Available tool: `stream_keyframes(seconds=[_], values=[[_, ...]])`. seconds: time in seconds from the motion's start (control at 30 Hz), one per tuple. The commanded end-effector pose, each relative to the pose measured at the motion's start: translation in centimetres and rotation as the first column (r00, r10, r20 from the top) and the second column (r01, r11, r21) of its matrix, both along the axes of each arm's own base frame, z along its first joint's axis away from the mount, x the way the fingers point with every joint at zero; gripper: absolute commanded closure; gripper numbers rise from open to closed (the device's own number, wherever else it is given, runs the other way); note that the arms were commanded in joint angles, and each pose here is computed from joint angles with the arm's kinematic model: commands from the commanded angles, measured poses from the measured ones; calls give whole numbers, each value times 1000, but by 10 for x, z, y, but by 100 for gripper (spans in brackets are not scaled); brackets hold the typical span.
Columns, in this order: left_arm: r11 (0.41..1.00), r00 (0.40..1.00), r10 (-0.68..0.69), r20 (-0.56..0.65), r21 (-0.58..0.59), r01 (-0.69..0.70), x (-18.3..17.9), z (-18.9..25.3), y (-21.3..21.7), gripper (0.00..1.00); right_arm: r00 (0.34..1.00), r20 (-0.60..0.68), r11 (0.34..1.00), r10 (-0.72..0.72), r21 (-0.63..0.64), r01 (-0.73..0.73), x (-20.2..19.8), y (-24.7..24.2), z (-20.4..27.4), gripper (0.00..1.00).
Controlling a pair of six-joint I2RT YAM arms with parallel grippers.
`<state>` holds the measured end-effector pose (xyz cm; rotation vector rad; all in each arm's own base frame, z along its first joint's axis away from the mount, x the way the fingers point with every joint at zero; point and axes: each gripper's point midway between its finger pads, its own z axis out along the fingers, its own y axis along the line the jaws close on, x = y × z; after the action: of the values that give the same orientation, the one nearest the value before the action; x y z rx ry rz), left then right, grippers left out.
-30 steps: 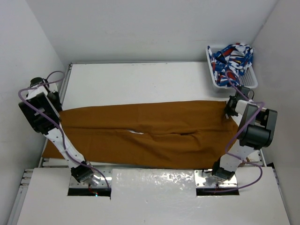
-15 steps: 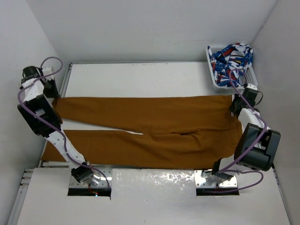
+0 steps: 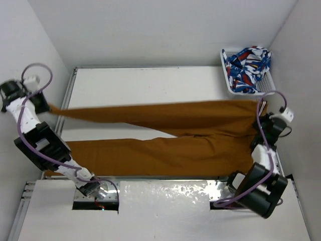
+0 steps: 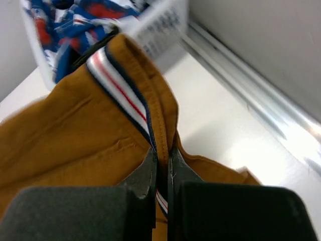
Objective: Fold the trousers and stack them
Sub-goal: Fold the trousers
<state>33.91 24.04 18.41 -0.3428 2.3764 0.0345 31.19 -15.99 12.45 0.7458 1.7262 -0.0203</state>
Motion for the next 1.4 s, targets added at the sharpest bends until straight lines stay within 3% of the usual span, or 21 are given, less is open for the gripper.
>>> stream_keyframes(seconds=[0.0,0.07,0.23,0.33,0.37,0.43,0.47,0.5,0.53,0.6,0.63,0.67,0.73,0.77,0.8,0.83,0.97,1.03,1.13,1.23,1.37], values=[[993,978,110,-175,-13,-114,-84,-48,20,100,958,164,971,-237,60,230,-32,-25,-2,99],[995,972,88,-218,-21,-95,-111,-67,5,100,949,158,961,-274,88,263,-42,-23,-13,92],[997,963,71,-260,0,-74,-136,-85,-11,100,899,-56,880,-434,188,437,-74,-29,-60,35],[997,960,72,-269,14,-71,-139,-87,-10,100,858,-132,835,-497,195,514,-88,-35,-56,21],[998,961,67,-269,18,-64,-140,-86,-10,100,829,-224,811,-513,190,553,-102,-31,-66,21],[998,962,62,-267,25,-57,-140,-86,-10,100,744,-255,744,-618,116,658,-121,-47,-41,21],[999,962,53,-269,27,-47,-140,-87,-10,100,662,-357,677,-659,101,729,-147,-40,-51,18],[999,961,47,-273,23,-42,-141,-88,-11,100,590,-333,610,-735,54,791,-160,-50,-30,18],[999,959,40,-280,17,-37,-142,-90,-12,100,584,-345,606,-735,54,794,-163,-47,-26,18],[1000,958,20,-287,7,-19,-142,-95,-13,100,725,-210,728,-656,76,681,-127,-51,15,26],[1000,958,18,-285,8,-17,-141,-96,-13,100,874,-64,872,-482,58,486,-82,-46,51,36],[1000,960,13,-281,6,-12,-140,-97,-12,100,937,-29,937,-348,24,348,-53,-26,66,44],[1000,961,9,-275,3,-9,-137,-97,-11,100,961,-78,960,-266,-107,257,-16,-17,106,43],[1000,962,11,-274,3,-10,-136,-97,-10,100,964,-226,978,-141,-186,99,-3,14,101,42],[1000,961,13,-275,3,-12,-136,-97,-10,100,970,-217,973,-106,-223,57,14,22,133,39],[1000,962,13,-274,5,-12,-136,-97,-9,100,935,-350,976,-66,-217,-12,22,31,108,39],[1000,960,19,-278,9,-18,-137,-96,-8,100,889,-457,949,27,-269,-167,57,80,93,37],[1000,960,24,-280,11,-22,-137,-97,-7,100,874,-472,933,119,-247,-261,75,111,78,34],[999,956,32,-292,5,-32,-139,-101,-8,100,788,-573,907,224,-174,-384,97,147,38,32],[999,952,38,-303,6,-38,-142,-102,-9,100,676,-705,923,215,-80,-376,114,156,-5,30],[999,948,42,-316,7,-42,-146,-105,-10,100,540,-831,941,136,-61,-332,136,150,-47,29]])
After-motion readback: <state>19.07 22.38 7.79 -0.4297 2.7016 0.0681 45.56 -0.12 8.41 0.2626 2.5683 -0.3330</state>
